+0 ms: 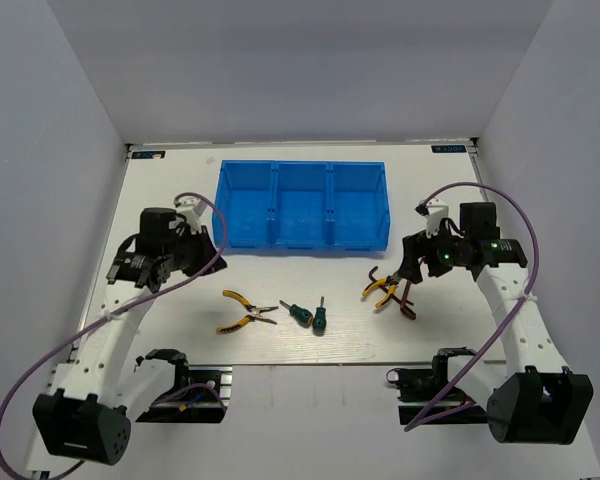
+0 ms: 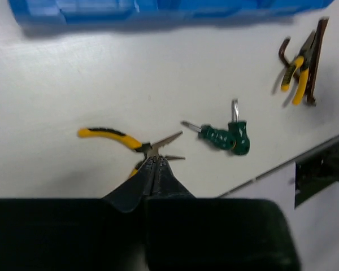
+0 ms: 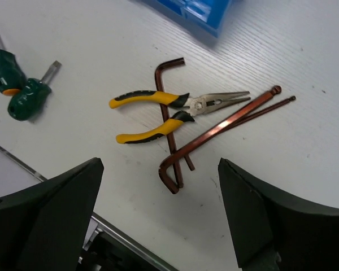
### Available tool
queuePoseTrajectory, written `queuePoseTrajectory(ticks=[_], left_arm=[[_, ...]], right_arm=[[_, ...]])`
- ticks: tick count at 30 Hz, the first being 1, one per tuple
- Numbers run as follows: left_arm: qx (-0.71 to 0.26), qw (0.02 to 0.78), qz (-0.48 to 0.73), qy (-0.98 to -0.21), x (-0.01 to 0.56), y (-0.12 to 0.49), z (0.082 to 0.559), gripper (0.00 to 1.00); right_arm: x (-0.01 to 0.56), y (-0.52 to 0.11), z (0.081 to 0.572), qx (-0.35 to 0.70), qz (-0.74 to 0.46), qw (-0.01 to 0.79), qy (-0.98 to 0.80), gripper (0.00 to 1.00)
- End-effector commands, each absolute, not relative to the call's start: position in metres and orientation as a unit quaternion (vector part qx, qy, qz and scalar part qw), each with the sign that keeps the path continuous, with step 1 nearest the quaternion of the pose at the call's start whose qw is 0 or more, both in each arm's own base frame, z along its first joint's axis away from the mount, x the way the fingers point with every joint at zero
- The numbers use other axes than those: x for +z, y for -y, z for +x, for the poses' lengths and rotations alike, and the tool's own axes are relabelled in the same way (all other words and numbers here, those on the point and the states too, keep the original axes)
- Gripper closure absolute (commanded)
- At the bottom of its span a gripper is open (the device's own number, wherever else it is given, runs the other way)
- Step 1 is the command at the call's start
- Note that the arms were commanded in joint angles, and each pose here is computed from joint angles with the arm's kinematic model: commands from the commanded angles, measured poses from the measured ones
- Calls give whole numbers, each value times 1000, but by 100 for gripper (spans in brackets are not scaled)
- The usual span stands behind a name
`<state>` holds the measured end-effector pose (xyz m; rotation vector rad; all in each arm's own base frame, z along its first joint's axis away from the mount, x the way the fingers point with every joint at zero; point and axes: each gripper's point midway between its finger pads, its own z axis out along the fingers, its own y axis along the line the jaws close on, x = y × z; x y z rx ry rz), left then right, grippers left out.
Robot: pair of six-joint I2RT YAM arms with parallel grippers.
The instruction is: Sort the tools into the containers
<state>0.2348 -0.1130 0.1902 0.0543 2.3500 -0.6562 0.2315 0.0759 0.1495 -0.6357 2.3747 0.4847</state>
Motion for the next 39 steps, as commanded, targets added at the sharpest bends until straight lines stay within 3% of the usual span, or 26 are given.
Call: queuePoseTrajectory(ticks=[1,3,5,6,10,14,27,39], left_arm=[[-283,250,41,-925,154,128,203,87],[-275,220,39,-935,138,128,196,65],[-261,181,32,-948,122,130,187,63],[-244,151,16,-958,107,128,186,59],[-187,137,-51,-971,86,119,187,59],[-149,134,-104,-974,76,121,195,53],[-51,150,-202,-967,46,134,235,47],[35,166,-273,-947,16,132,229,52]], right_arm=[[159,-91,227,229,-259,319,-882,10],[149,-94,222,236,-259,317,-882,11],[143,-96,220,245,-249,313,-883,16],[142,-96,222,244,-247,316,-883,23],[141,-97,227,248,-233,315,-886,33],[138,-95,230,244,-228,311,-890,33],[131,-93,238,239,-217,312,-894,33],[122,-92,235,234,-209,317,-895,33]])
